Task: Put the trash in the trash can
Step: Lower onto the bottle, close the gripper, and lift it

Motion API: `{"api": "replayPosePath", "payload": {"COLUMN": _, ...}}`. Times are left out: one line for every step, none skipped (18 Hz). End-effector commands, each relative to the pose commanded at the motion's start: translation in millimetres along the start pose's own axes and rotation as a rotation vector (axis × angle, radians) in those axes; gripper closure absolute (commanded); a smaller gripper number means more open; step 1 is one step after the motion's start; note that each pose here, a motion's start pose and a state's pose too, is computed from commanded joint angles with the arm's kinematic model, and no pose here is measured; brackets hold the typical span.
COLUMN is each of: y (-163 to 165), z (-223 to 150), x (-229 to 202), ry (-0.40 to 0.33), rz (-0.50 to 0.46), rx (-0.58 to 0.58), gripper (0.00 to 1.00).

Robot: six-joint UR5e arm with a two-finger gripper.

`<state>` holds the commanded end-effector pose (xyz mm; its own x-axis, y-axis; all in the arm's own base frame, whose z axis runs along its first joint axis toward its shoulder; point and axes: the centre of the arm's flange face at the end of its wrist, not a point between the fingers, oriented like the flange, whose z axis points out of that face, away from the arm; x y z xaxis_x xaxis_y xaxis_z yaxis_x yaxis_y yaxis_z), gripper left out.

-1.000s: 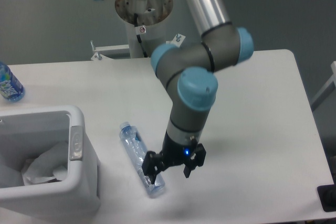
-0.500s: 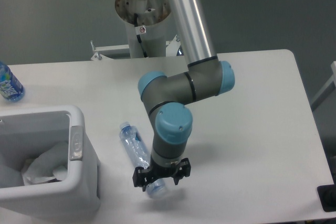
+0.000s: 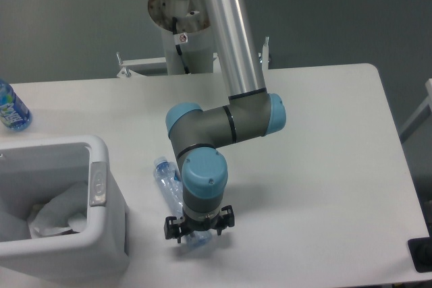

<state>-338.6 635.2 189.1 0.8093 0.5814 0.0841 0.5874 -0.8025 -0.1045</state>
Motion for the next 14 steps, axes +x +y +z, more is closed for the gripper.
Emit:
{"api": "replayPosePath", "payload": {"y": 0.7, "z": 0.8, "x": 0.0, "ry": 0.0, "rz": -0.003, "rx": -0.003, "gripper": 0.18}}
{"api": "replayPosePath", "payload": {"y": 0.6, "z": -0.3, "x": -0.1, "ry": -0.001, "rz": -0.006, "rx": -0.002, "gripper": 0.28}}
{"api": "replayPosePath", "payload": {"y": 0.5, "z": -1.4, "x": 0.2, "ry": 0.0, "rz": -0.005, "rx": 0.0, "gripper": 0.32}}
{"api": "replayPosePath", "payload": {"y": 0.5, "z": -2.4, "x": 0.1, "ry": -0.002, "rz": -0.005, "rx": 0.001, "gripper": 0.36}}
{"api": "replayPosePath", "payload": {"y": 0.5, "z": -2.5, "x": 0.1, "ry": -0.002, "rz": -0.005, "rx": 0.001, "gripper": 0.37}}
{"api": "replayPosePath", "payload": {"y": 0.5, "z": -2.5, "x": 0.1, "ry": -0.002, "rz": -0.005, "rx": 0.001, "gripper": 0.37}}
{"api": "replayPosePath", "payload": {"y": 0.3, "z": -2.6, "x": 0.1, "ry": -0.002, "rz": -0.004, "rx": 0.003, "gripper": 0.37}}
{"api": "replayPosePath", "payload": {"y": 0.3, "z": -2.6, "x": 0.1, "ry": -0.002, "rz": -0.003, "rx": 0.003, "gripper": 0.37}}
{"api": "replayPosePath", "payload": {"y": 0.1, "z": -3.8, "x": -0.9, "ry": -0.002, "rz": -0.004, "rx": 0.005, "gripper": 0.4}}
{"api": "replayPosePath", "payload": {"y": 0.0, "z": -4.8, "x": -0.8, "ry": -0.002, "rz": 0.0, "rx": 0.006, "gripper": 0.41}}
{"api": "replayPosePath", "payload": {"y": -0.5, "z": -5.5, "x": -0.8, "ry": -0.002, "rz": 0.004, "rx": 0.008, "gripper": 0.41}}
{"api": "replayPosePath", "payload": {"y": -1.8, "z": -9.0, "x": -0.4, "ry": -0.001, "rz": 0.007, "rx": 0.015, "gripper": 0.41}}
{"api": "replayPosePath", "payload": {"y": -3.9, "z": -16.5, "x": -0.9, "ry": -0.002, "rz": 0.007, "rx": 0.029, "gripper": 0.41}}
{"api": "replayPosePath", "payload": {"y": -8.4, "z": -29.9, "x": -4.1, "ry": -0.003, "rz": 0.009, "rx": 0.052, "gripper": 0.41}}
